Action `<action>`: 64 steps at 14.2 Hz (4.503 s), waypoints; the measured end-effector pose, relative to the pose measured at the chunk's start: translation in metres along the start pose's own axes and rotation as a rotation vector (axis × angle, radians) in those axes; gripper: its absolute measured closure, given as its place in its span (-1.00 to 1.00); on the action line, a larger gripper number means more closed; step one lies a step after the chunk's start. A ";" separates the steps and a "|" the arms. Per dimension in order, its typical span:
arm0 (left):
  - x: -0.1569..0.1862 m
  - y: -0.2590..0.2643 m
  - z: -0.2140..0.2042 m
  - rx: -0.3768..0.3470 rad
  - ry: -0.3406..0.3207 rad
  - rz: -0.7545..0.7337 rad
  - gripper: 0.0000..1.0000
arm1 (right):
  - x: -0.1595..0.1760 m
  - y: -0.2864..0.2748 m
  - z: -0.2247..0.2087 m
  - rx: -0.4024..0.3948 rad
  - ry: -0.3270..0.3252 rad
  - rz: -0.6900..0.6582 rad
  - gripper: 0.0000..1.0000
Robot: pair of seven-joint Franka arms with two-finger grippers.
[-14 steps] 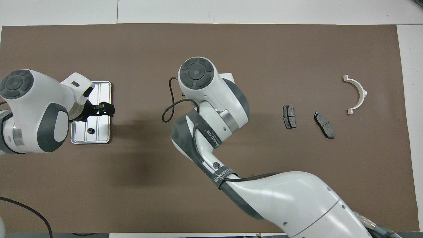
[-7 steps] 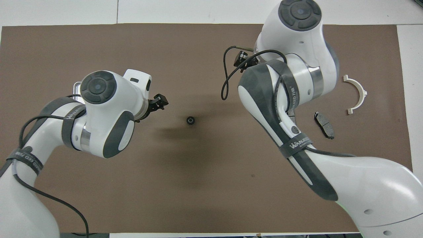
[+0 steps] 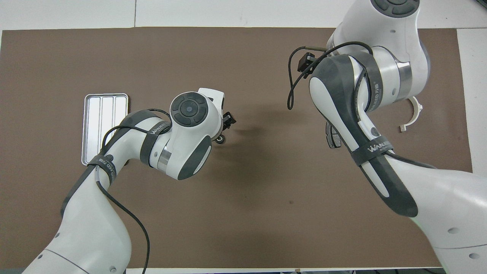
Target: Pick bearing gear from pile to tray
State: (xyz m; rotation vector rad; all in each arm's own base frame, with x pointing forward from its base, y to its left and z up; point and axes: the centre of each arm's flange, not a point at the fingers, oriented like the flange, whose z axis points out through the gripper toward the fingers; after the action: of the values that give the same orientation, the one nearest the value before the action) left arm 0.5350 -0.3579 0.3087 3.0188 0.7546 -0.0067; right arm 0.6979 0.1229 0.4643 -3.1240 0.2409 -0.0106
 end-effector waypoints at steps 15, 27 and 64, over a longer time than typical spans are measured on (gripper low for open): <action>-0.014 -0.001 0.013 -0.004 0.001 0.014 -0.40 | -0.125 0.117 -0.155 0.007 0.064 -0.131 -1.00; 0.014 -0.018 -0.009 0.072 -0.030 -0.012 0.30 | -0.129 0.136 -0.163 0.004 0.076 -0.168 -1.00; 0.237 -0.279 -0.027 0.037 0.004 0.186 -0.77 | -0.155 0.137 -0.168 -0.006 -0.039 -0.172 -1.00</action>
State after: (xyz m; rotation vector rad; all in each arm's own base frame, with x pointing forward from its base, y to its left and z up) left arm 0.6124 0.0004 0.3255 3.1117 0.4759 -0.0109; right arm 0.5225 0.0095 0.6302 -3.1363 -0.0287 0.0501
